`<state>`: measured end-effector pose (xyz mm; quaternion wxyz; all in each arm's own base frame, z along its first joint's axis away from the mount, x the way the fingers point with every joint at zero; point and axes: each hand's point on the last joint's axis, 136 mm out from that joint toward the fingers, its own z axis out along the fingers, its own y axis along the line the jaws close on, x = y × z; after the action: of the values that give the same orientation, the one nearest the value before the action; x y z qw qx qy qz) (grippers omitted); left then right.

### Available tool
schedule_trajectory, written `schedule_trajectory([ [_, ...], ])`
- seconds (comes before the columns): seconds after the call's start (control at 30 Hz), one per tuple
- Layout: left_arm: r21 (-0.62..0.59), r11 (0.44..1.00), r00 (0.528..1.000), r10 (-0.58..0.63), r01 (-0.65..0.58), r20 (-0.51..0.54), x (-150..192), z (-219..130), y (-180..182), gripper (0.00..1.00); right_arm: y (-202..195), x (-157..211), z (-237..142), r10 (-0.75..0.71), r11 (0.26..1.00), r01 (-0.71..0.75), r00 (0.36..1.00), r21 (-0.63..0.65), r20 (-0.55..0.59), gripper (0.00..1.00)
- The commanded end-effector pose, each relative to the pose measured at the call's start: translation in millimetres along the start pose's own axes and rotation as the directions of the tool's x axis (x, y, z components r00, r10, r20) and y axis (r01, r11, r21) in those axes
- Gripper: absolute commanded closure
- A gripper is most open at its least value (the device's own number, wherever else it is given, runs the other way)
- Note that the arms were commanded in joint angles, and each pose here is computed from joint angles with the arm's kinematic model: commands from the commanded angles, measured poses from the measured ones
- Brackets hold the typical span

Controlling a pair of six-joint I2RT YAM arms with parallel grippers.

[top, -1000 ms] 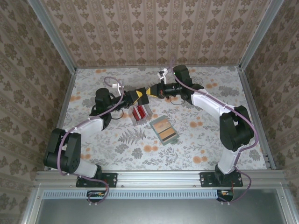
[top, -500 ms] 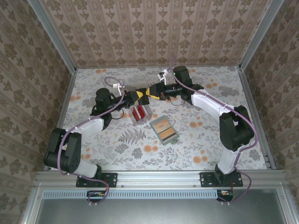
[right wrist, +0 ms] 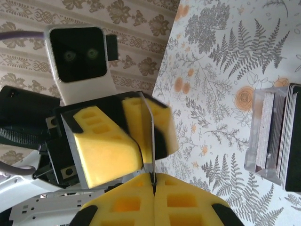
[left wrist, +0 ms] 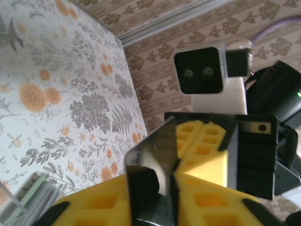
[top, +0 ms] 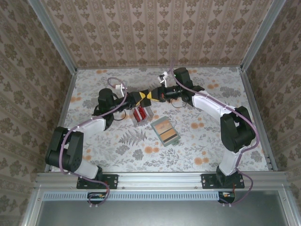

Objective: Put the credit cards into the card holder

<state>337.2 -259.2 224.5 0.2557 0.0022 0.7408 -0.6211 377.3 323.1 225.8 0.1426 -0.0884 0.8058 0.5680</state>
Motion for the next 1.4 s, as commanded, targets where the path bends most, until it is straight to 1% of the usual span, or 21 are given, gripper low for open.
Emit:
schedule_trajectory([
  [0.0, -0.038, 0.998, 0.998, 0.053, -0.053, -0.017, -0.3, 2.3, -2.1, 0.65, -6.5, 13.4, -14.4, 0.005, 1.0, -0.005, 1.0, 0.023, -0.003, 1.0],
  [0.1, -0.147, 0.984, 0.993, 0.094, -0.104, -0.077, 12.5, 1.4, 11.9, 0.61, -30.4, 36.7, -25.9, 0.048, 0.995, -0.046, 0.999, 0.089, -0.021, 1.0],
  [0.17, -0.234, 0.958, 0.98, 0.133, -0.166, -0.149, 20.4, -0.7, 20.1, 0.59, -47.1, 62.2, -32.6, 0.079, 0.987, -0.07, 0.995, 0.144, -0.054, 1.0],
  [0.27, -0.312, 0.919, 0.962, 0.182, -0.24, -0.203, 21.8, -2.9, 26.3, 0.58, -68.8, 101.1, -42.9, 0.13, 0.971, -0.106, 0.987, 0.216, -0.098, 1.0],
  [0.37, -0.314, 0.915, 0.956, 0.189, -0.254, -0.223, 18.5, 3.3, 26.1, 0.58, -84.1, 136.1, -52.3, 0.182, 0.951, -0.14, 0.974, 0.276, -0.132, 1.0],
  [0.47, -0.302, 0.913, 0.945, 0.199, -0.275, -0.258, 18.9, 18.8, 24.8, 0.58, -96.7, 165.3, -61.4, 0.174, 0.916, -0.097, 0.97, 0.39, -0.168, 1.0],
  [0.5, -0.302, 0.911, 0.943, 0.202, -0.281, -0.266, 17.0, 22.2, 25.6, 0.58, -97.6, 170.9, -62.2, 0.163, 0.91, -0.08, 0.971, 0.406, -0.174, 1.0],
  [0.53, -0.308, 0.902, 0.934, 0.216, -0.303, -0.285, 22.2, 32.5, 24.7, 0.58, -96.9, 176.3, -61.6, 0.15, 0.908, -0.061, 0.971, 0.415, -0.184, 1.0],
  [0.63, -0.29, 0.905, 0.926, 0.219, -0.31, -0.308, 26.0, 50.0, 23.5, 0.57, -96.4, 188.4, -58.6, 0.087, 0.882, 0.028, 0.971, 0.47, -0.222, 1.0],
  [0.77, -0.277, 0.913, 0.925, 0.206, -0.299, -0.321, 31.9, 62.5, 25.6, 0.57, -98.3, 209.3, -45.1, 0.089, 0.875, 0.084, 0.94, 0.477, -0.329, 1.0],
  [0.8, -0.276, 0.914, 0.924, 0.204, -0.298, -0.322, 32.9, 63.2, 26.3, 0.57, -101.0, 216.4, -44.7, 0.1, 0.864, 0.096, 0.929, 0.495, -0.355, 1.0],
  [0.9, -0.282, 0.913, 0.926, 0.2, -0.295, -0.321, 35.0, 61.3, 27.1, 0.57, -109.3, 227.8, -40.8, 0.122, 0.839, 0.124, 0.906, 0.53, -0.405, 1.0],
  [0.97, -0.296, 0.908, 0.926, 0.197, -0.296, -0.322, 36.7, 58.0, 29.5, 0.57, -116.5, 230.8, -41.6, 0.144, 0.819, 0.127, 0.898, 0.559, -0.415, 1.0],
  [1.2, -0.322, 0.897, 0.928, 0.2, -0.303, -0.314, 38.5, 51.3, 33.9, 0.57, -141.6, 220.6, -63.1, 0.161, 0.683, 0.186, 0.905, 0.706, -0.394, 1.0],
  [1.37, -0.32, 0.897, 0.924, 0.199, -0.305, -0.326, 42.5, 55.0, 34.6, 0.56, -153.0, 209.0, -79.9, 0.172, 0.638, 0.163, 0.922, 0.753, -0.346, 1.0],
])
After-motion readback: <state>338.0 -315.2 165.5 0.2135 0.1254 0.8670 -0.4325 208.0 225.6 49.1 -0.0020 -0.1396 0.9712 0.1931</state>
